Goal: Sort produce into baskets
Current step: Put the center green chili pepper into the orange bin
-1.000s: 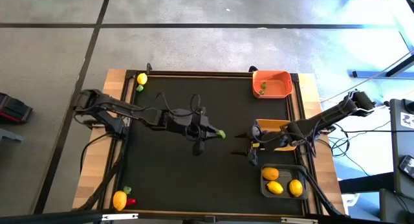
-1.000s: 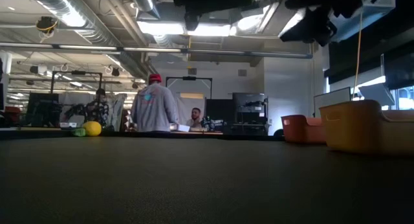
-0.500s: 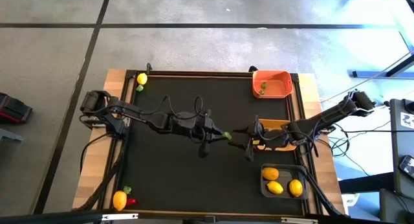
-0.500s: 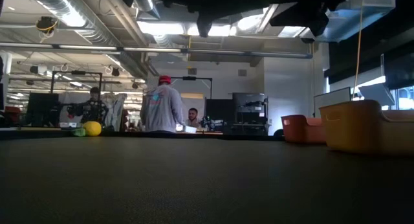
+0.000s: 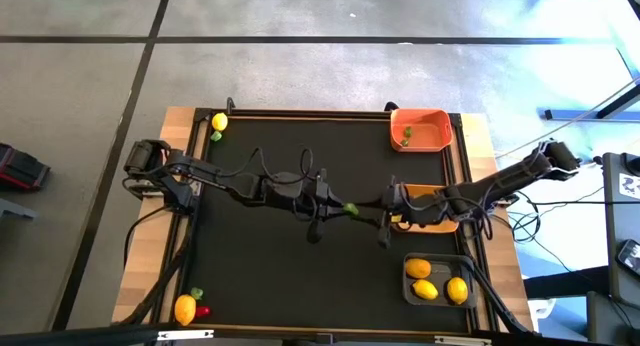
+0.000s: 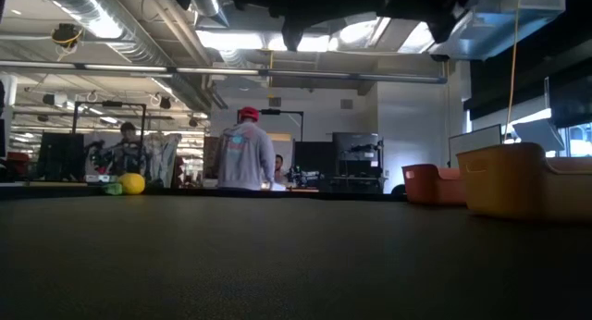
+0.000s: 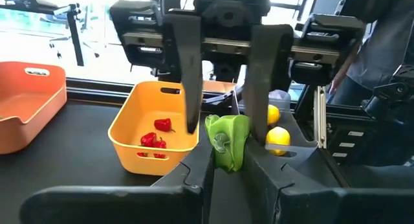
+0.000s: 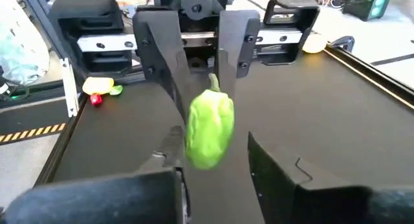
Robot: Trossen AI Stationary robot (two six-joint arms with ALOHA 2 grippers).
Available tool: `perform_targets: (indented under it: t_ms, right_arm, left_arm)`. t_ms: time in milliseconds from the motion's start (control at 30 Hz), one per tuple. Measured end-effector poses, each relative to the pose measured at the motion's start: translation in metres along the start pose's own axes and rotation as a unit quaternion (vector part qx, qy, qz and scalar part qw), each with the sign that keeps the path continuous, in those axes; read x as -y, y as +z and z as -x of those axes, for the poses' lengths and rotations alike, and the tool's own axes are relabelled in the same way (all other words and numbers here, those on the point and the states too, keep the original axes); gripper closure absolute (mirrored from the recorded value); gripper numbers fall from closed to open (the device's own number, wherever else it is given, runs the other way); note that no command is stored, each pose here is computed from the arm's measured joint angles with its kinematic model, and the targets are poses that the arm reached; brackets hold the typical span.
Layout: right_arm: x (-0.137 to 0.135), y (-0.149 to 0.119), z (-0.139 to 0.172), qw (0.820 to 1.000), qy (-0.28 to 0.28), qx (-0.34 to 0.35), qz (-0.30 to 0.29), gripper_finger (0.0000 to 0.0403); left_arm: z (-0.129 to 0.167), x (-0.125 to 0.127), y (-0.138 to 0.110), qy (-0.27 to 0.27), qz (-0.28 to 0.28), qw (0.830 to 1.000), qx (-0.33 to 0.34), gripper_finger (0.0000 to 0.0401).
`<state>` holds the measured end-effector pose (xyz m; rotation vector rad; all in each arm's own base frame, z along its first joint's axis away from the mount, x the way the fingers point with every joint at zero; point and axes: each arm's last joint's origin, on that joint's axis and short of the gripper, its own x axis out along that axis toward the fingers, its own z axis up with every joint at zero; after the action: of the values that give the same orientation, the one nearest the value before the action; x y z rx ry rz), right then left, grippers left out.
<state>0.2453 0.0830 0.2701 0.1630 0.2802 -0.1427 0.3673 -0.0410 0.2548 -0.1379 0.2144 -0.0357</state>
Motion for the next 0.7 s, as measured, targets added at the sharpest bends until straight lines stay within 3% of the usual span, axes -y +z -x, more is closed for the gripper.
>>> perform_targets:
  t_ms: [400,700]
  right_arm:
    - [0.006,-0.003,-0.015,1.000,0.013,-0.011,0.004,0.0395]
    - [0.007,-0.002,-0.013,1.000,0.017,-0.012,0.009,0.0398]
  left_arm:
    - [0.000,-0.001,-0.001,0.003,0.013,1.000,-0.003,0.0333]
    - [0.004,-0.001,0.001,0.000,0.011,1.000,-0.009,0.0236]
